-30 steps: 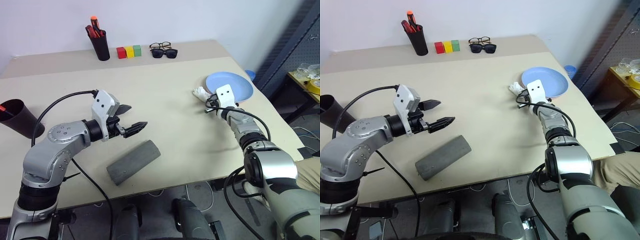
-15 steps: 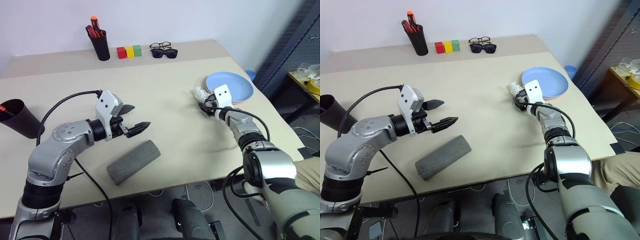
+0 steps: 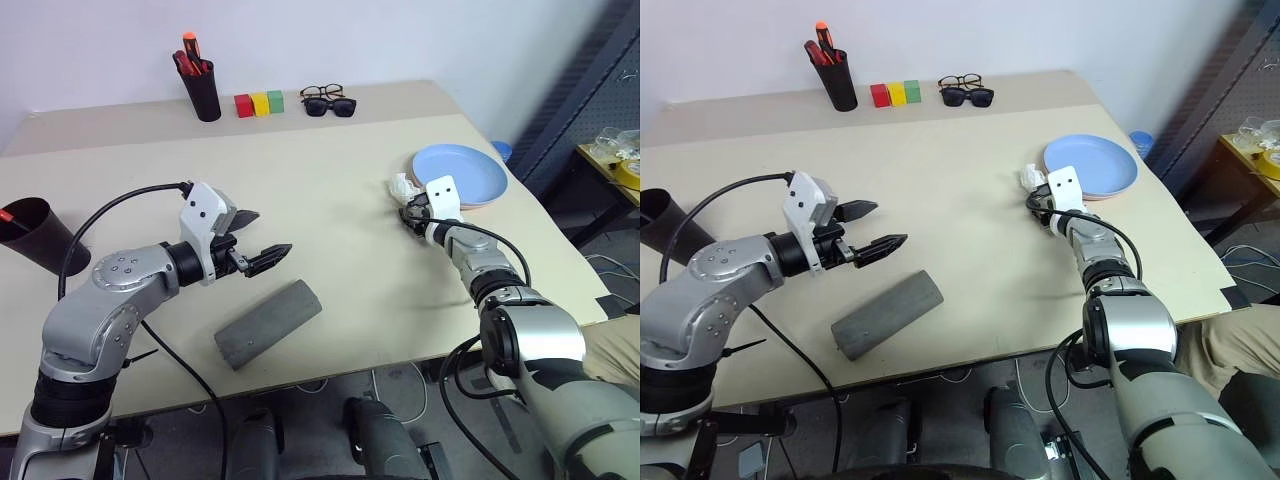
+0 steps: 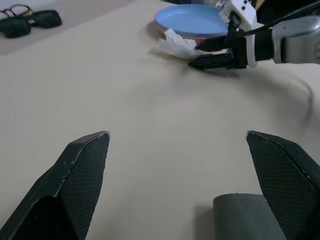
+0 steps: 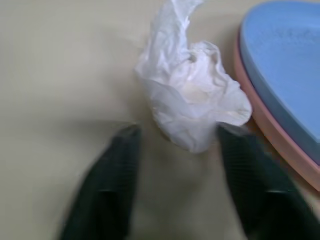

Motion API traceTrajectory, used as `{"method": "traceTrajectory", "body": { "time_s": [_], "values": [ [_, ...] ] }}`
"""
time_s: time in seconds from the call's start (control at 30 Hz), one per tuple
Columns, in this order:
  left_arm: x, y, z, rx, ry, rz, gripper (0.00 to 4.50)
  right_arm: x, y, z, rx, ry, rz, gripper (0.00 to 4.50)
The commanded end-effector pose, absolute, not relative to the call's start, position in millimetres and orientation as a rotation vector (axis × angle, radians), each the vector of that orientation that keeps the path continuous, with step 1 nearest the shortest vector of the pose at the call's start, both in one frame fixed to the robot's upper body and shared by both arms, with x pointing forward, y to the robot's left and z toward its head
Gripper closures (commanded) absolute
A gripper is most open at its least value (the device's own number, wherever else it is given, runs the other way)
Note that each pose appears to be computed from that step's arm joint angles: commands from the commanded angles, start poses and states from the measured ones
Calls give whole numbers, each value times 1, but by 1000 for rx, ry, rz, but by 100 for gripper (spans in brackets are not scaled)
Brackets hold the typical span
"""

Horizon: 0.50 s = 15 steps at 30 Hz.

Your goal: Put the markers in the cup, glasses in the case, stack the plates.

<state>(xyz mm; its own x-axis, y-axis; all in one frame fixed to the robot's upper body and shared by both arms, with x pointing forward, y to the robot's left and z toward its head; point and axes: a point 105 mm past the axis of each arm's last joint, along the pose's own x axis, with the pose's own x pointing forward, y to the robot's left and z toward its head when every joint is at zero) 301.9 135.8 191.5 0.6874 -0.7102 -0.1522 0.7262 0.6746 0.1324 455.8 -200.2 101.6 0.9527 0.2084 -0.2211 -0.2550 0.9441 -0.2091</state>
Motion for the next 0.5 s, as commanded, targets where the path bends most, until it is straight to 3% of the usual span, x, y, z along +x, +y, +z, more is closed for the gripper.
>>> {"method": "traceTrajectory", "body": {
  "time_s": [0.03, 0.07, 0.3, 0.5],
  "values": [
    [298, 135, 203, 201, 47, -806, 0, 458, -205, 107, -230, 182, 205, 415],
    [298, 134, 202, 199, 47, -806, 0, 458, -205, 107, -233, 180, 203, 444],
    [300, 130, 199, 187, 54, -820, 0, 460, -208, 119, -251, 133, 201, 444],
    [302, 123, 193, 173, 60, -847, 0, 466, -217, 181, -243, -97, 188, 444]
  ]
}}
